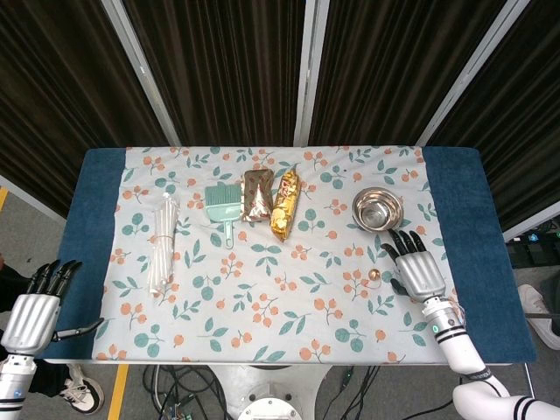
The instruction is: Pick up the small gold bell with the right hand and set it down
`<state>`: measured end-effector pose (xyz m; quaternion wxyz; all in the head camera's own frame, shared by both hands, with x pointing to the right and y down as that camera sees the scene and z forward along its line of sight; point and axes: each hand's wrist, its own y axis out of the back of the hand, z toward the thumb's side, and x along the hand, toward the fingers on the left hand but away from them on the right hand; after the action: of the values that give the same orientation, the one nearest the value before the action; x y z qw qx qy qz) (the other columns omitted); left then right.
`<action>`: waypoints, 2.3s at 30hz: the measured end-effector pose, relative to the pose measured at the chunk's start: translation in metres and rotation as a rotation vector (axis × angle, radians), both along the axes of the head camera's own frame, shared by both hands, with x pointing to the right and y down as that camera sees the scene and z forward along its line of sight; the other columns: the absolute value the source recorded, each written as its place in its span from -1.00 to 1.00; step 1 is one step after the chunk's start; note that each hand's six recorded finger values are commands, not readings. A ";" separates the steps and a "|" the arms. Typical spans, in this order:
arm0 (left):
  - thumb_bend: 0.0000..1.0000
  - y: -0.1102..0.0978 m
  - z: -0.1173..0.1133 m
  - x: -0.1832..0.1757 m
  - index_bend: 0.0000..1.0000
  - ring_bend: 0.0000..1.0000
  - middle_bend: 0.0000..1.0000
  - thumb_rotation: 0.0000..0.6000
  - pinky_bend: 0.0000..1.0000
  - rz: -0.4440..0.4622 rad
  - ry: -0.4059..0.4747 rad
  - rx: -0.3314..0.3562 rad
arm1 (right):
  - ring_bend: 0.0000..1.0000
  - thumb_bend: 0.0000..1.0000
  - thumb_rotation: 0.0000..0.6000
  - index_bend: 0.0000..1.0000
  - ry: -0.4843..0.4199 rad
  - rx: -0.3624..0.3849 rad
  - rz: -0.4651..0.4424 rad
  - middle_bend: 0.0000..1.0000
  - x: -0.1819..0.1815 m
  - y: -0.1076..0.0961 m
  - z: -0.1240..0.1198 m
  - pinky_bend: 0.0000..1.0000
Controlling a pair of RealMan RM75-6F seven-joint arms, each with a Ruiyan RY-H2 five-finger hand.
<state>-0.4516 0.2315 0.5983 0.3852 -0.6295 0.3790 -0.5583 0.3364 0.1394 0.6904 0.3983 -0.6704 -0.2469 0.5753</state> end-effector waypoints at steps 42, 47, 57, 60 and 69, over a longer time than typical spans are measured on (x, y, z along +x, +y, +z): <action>-1.00 0.003 0.006 -0.005 -0.85 -0.99 -0.84 -0.41 -0.82 -0.011 -0.006 -0.029 | -1.00 -0.36 1.00 -0.04 -0.016 -0.031 -0.067 -0.99 -0.029 -0.004 0.013 -1.00; -1.00 0.003 0.006 -0.004 -0.85 -1.00 -0.84 -0.40 -0.82 -0.011 -0.003 -0.028 | -1.00 -0.32 1.00 0.00 -0.017 -0.032 -0.069 -0.98 -0.030 -0.004 0.013 -1.00; -1.00 0.003 0.005 -0.005 -0.85 -0.99 -0.84 -0.41 -0.82 -0.011 0.000 -0.029 | -1.00 -0.32 1.00 0.04 -0.012 -0.035 -0.068 -0.97 -0.028 -0.004 0.013 -1.00; -1.00 0.003 0.006 -0.005 -0.85 -1.00 -0.84 -0.40 -0.82 -0.011 -0.001 -0.032 | -1.00 -0.32 1.00 0.05 -0.011 -0.035 -0.067 -0.96 -0.028 -0.004 0.014 -1.00; -1.00 0.003 0.007 -0.004 -0.85 -1.00 -0.84 -0.31 -0.82 -0.009 0.000 -0.037 | -1.00 -0.32 1.00 0.13 -0.008 -0.026 -0.060 -0.93 -0.027 -0.005 0.013 -1.00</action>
<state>-0.4560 0.2346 0.6051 0.3710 -0.6348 0.3713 -0.5671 0.3097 0.1346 0.7031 0.4056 -0.6849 -0.2209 0.5635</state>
